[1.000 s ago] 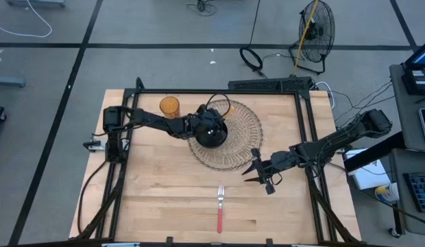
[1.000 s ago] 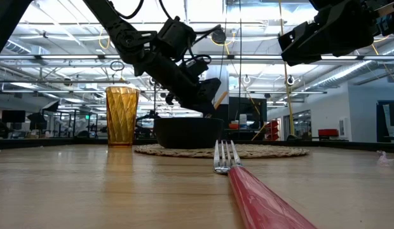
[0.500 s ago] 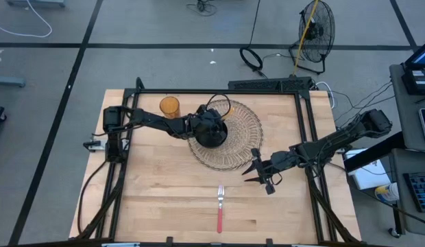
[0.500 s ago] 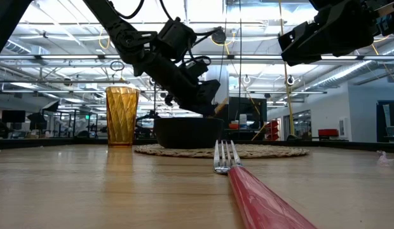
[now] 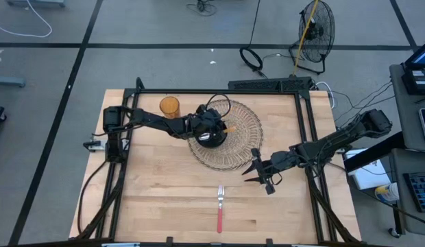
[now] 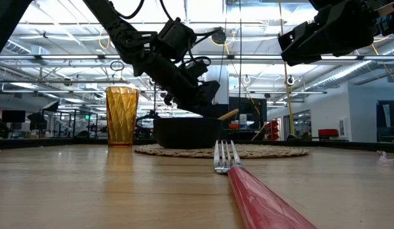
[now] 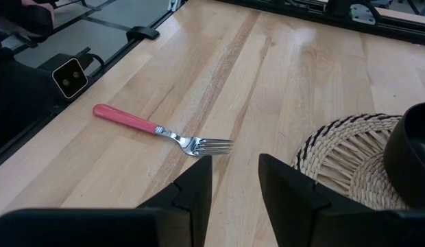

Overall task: Pick & Place Utensil
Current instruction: Put the pink fork to the left of the yellow spoon into the black bowl on the brown mat

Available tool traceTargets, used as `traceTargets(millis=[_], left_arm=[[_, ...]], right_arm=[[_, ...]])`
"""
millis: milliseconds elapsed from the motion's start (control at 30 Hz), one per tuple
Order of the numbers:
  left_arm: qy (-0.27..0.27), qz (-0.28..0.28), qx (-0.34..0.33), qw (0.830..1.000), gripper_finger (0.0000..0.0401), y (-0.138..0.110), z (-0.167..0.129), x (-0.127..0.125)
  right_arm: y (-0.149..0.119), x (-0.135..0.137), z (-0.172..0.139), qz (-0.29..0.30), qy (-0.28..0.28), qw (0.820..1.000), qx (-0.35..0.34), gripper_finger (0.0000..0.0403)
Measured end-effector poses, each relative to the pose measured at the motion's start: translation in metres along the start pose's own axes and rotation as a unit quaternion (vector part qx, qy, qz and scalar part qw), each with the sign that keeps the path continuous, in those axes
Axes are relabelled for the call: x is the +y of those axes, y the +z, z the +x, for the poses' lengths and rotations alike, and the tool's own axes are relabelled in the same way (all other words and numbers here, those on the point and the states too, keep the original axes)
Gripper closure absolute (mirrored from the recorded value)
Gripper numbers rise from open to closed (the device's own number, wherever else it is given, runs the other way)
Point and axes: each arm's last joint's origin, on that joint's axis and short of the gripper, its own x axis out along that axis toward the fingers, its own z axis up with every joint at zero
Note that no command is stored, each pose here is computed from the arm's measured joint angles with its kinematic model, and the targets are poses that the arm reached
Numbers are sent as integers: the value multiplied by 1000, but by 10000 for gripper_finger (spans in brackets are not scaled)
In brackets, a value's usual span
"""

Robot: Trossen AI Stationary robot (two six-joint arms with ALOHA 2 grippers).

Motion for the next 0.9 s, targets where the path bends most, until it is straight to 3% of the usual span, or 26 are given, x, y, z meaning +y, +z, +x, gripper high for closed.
traceTargets(millis=[267, 467, 900], left_arm=[[-5, 12, -8, 1000, 219, 1, -2, -4], [-39, 60, -29, 997, 219, 18, -25, -16], [-113, 179, -32, 977, 219, 61, -149, -31]], right_arm=[[0, 0, 0, 0, 0, 1000, 0, 287], [0, 0, 0, 0, 0, 1000, 0, 287], [0, 0, 0, -1, -1, 1000, 0, 287]])
